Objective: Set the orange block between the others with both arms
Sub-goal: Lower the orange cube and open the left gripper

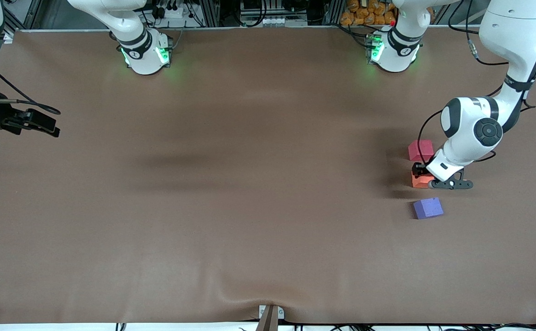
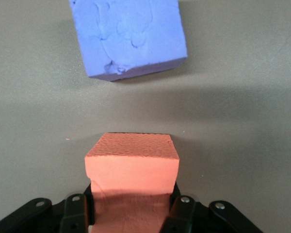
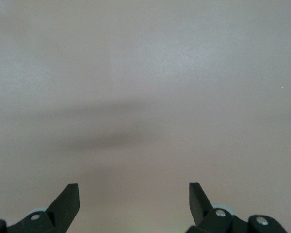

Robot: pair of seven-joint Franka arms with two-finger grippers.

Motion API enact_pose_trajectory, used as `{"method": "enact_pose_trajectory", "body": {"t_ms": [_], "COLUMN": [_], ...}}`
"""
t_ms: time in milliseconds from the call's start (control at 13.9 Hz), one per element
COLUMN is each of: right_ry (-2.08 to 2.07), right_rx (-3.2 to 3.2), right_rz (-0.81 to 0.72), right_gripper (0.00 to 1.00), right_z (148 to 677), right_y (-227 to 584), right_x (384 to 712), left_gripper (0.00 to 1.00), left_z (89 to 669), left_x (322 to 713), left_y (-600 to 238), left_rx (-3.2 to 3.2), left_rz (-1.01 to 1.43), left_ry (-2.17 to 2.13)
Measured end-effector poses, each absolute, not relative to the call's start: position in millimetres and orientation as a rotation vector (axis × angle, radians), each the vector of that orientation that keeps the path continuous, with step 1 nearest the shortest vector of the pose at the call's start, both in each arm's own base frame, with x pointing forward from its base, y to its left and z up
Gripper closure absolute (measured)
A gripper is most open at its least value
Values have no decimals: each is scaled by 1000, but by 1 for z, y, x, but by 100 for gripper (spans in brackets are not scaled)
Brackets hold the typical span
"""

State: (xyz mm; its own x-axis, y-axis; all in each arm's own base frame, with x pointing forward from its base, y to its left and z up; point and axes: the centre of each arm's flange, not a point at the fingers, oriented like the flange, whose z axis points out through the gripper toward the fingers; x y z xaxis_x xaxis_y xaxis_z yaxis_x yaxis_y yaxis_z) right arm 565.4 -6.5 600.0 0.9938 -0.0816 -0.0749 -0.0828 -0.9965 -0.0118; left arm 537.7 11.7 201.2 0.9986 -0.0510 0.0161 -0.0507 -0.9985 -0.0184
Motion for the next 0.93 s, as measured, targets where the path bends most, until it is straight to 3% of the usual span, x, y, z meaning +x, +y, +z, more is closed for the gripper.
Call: {"method": "enact_pose_trajectory", "body": {"t_ms": [575, 647, 935], "right_ry": [126, 126, 126], "right_rx": [-3122, -3122, -3122], "right_rz": [116, 116, 116], "right_gripper": [0, 0, 0], "right_z": [600, 600, 600], "right_y": [-6, -6, -5], "right_x": [566, 566, 566], "left_gripper": [46, 41, 2], "left_z": [200, 199, 196], "left_x": [538, 538, 541], "left_y": [8, 8, 8], "left_rx": [-3125, -3125, -3127], "left_rz": [-27, -26, -28], "left_ry": [88, 88, 87]}}
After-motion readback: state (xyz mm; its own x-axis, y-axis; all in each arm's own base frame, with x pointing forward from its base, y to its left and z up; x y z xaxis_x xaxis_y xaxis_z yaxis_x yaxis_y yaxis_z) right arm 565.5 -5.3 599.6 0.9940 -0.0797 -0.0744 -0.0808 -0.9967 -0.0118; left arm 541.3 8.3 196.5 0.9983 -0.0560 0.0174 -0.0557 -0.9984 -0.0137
